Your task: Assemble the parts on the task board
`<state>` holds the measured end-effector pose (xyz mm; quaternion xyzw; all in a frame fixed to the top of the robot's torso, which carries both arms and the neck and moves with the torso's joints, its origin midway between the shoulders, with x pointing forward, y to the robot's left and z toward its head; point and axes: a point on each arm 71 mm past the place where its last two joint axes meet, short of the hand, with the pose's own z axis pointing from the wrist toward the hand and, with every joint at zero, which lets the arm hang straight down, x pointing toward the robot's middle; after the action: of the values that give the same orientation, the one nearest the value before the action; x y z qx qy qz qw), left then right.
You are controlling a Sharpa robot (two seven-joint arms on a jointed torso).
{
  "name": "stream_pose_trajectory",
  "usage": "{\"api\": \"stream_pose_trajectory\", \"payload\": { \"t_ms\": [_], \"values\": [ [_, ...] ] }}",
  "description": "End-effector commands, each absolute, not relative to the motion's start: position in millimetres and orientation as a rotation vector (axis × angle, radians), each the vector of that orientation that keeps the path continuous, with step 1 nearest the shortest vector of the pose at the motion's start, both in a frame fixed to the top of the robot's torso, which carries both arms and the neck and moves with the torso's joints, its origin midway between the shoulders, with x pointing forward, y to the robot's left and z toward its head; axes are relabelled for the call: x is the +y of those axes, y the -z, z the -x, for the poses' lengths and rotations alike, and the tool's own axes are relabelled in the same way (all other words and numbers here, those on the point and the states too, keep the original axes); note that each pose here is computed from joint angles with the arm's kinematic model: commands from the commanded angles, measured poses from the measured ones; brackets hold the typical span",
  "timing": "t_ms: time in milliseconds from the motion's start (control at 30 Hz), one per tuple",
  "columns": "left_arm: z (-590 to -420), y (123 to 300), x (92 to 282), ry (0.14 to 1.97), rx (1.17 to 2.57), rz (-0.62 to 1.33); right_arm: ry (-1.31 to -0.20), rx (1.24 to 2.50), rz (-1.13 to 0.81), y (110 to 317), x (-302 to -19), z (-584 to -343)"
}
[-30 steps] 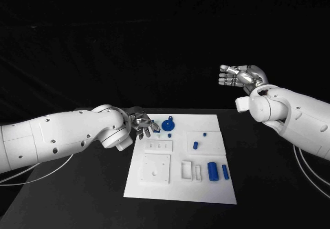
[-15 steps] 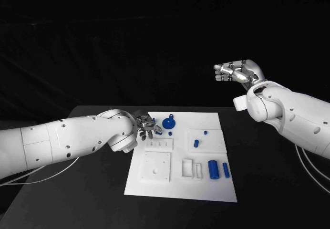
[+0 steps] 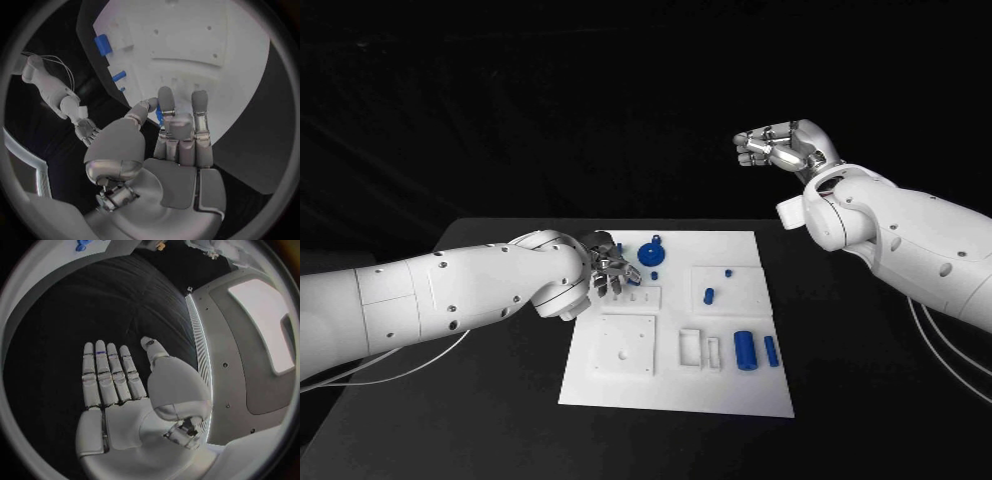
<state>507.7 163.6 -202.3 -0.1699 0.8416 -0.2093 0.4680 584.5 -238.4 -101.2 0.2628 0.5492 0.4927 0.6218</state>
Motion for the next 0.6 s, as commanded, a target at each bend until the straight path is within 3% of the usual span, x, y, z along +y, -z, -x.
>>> {"api": "stream_pose_trajectory", "payload": {
  "t_ms": [33, 600],
  "values": [
    [-506.4, 205.6, 161.1, 0.516, 2.098, 0.401, -1.131, 1.281, -0.564, 100.8, -233.5, -583.5],
    [-503.5, 216.2, 159.2, 0.504, 2.137, 0.394, -1.141, 1.298, -0.561, 101.8, -228.1, -582.5]
  ]
}}
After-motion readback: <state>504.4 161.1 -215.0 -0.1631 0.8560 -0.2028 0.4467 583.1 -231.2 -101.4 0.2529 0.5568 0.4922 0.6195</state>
